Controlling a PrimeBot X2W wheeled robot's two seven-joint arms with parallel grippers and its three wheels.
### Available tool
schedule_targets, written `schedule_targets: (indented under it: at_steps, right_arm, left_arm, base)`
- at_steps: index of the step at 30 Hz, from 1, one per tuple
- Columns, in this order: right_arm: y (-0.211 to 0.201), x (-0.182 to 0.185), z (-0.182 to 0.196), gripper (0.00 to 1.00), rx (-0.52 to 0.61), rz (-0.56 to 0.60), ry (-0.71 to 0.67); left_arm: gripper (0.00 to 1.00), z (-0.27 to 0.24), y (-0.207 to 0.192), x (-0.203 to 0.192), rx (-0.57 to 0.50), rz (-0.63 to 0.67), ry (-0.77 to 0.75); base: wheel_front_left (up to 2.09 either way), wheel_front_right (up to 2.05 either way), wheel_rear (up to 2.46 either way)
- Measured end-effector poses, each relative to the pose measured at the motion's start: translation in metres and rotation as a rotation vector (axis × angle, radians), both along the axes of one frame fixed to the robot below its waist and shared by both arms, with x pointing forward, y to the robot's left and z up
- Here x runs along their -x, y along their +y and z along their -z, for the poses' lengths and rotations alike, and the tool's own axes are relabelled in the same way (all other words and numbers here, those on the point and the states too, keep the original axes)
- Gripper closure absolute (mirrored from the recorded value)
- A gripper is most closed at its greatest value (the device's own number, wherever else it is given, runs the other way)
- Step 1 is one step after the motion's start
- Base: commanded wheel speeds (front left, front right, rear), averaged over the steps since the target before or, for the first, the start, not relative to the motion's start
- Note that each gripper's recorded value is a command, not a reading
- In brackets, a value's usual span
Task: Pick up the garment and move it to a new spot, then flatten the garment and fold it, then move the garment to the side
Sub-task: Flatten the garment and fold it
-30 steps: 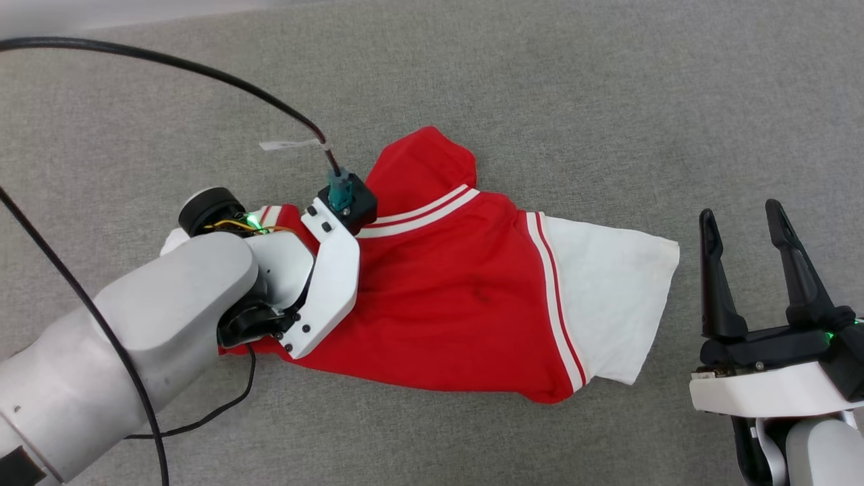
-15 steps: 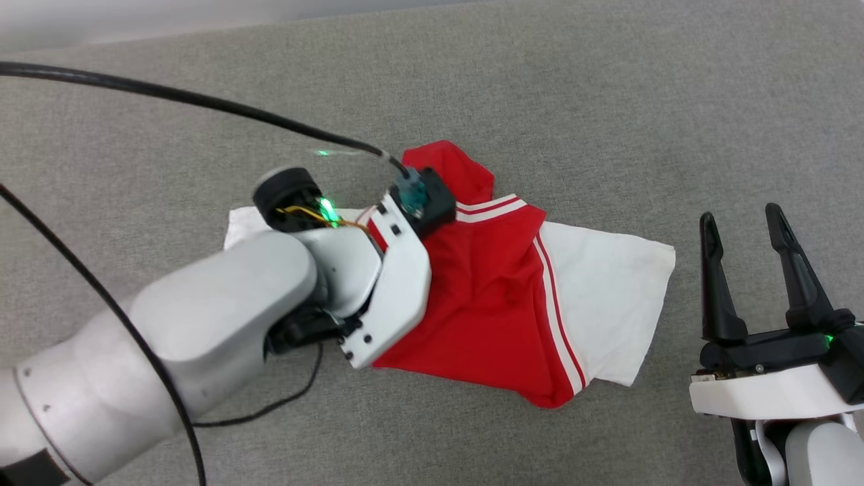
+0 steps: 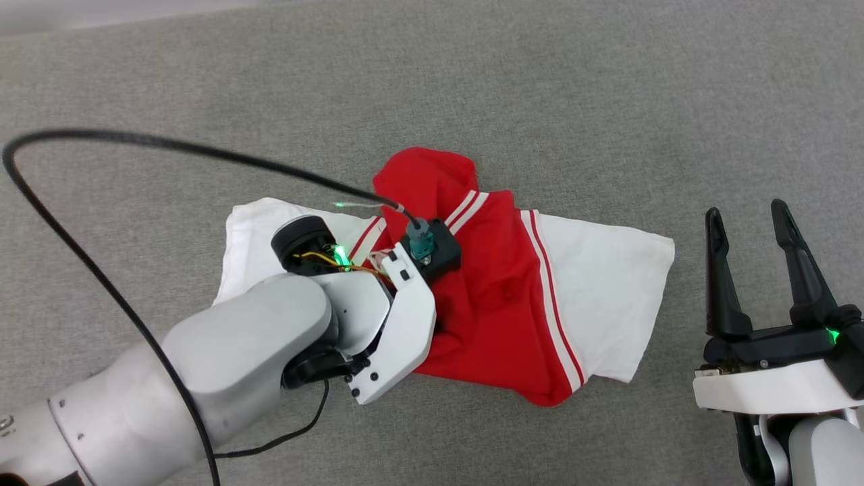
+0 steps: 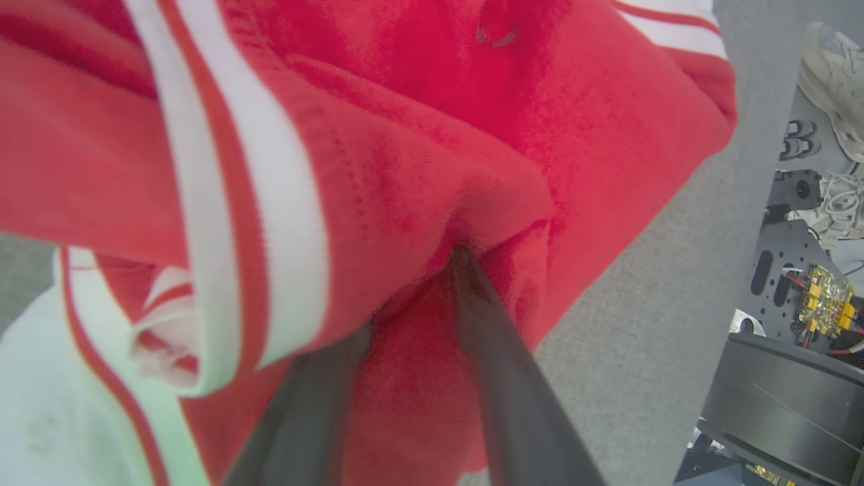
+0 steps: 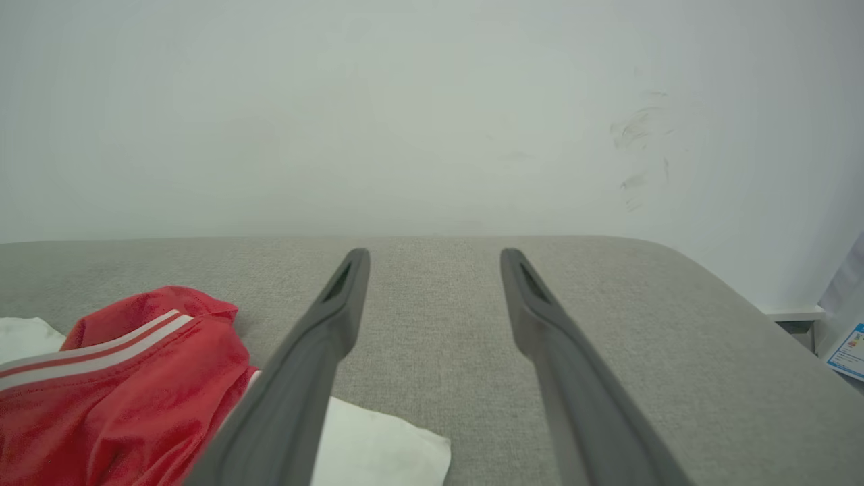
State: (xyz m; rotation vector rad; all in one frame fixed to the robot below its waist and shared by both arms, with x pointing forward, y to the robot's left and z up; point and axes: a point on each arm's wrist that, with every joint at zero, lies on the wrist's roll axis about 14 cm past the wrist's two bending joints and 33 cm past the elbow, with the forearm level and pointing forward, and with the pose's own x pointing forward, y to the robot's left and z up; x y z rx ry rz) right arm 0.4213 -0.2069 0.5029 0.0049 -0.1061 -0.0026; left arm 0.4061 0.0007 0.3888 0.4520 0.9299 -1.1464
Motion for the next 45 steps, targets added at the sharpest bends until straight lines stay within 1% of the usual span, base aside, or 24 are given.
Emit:
schedule_targets:
  at_steps: [2,5,10,13,15,17,21,25,27,35,39,43,44,45]
  right_arm:
    - [0.001,0.0,-0.002,0.0,-0.002,-0.003,-0.006]
    - [0.003,0.001,-0.006,0.0,-0.006,-0.01,-0.017]
    - [0.01,0.003,-0.013,0.0,-0.014,-0.028,-0.036]
    - [0.012,0.003,-0.015,0.0,-0.017,-0.034,-0.042]
    - [0.013,0.003,-0.015,0.0,-0.018,-0.036,-0.044]
    - [0.013,0.002,-0.014,0.0,-0.018,-0.037,-0.04]
    - [0.013,0.001,-0.009,0.0,-0.017,-0.036,-0.026]
    - [0.011,0.0,-0.004,0.0,-0.014,-0.031,-0.013]
    - [0.009,-0.001,-0.001,0.0,-0.011,-0.026,-0.004]
    - [0.007,-0.011,0.007,0.0,0.002,-0.023,0.009]
    - [0.005,-0.012,0.011,0.0,0.009,-0.017,0.02]
    - [0.003,-0.014,0.012,0.0,0.013,-0.011,0.022]
    - [0.003,-0.013,0.012,0.0,0.013,-0.011,0.023]
    - [0.002,-0.013,0.012,0.0,0.013,-0.01,0.022]
  left_arm:
    - [0.0,-0.011,-0.003,-0.006,0.043,-0.015,-0.024]
    - [0.0,-0.042,-0.001,-0.029,0.104,-0.053,-0.107]
    - [0.0,-0.096,0.022,-0.066,0.165,-0.147,-0.228]
    - [0.0,-0.121,0.049,-0.093,0.146,-0.217,-0.307]
    - [0.0,-0.13,0.063,-0.106,0.143,-0.267,-0.32]
    - [0.0,-0.132,0.078,-0.117,0.112,-0.307,-0.327]
    - [0.0,-0.117,0.106,-0.131,0.022,-0.377,-0.285]
    - [0.0,-0.09,0.123,-0.13,-0.075,-0.408,-0.2]
    - [0.0,-0.076,0.128,-0.128,-0.1,-0.42,-0.157]
    - [0.0,-0.02,0.138,-0.119,-0.193,-0.456,-0.007]
    - [0.0,0.004,0.133,-0.107,-0.238,-0.433,0.071]
    - [0.0,0.015,0.134,-0.102,-0.29,-0.404,0.085]
    - [0.55,0.016,0.134,-0.101,-0.298,-0.398,0.083]
    - [1.0,0.017,0.133,-0.1,-0.299,-0.396,0.085]
  base:
    - [0.0,0.0,0.0]
    - [0.0,0.0,0.0]
    - [0.0,0.0,0.0]
    - [0.0,0.0,0.0]
    - [0.0,0.0,0.0]
    - [0.0,0.0,0.0]
    - [0.0,0.0,0.0]
    - [0.0,0.0,0.0]
    - [0.0,0.0,0.0]
    - [0.0,0.0,0.0]
    - [0.0,0.0,0.0]
    - [0.0,0.0,0.0]
    - [0.0,0.0,0.0]
    - [0.0,0.0,0.0]
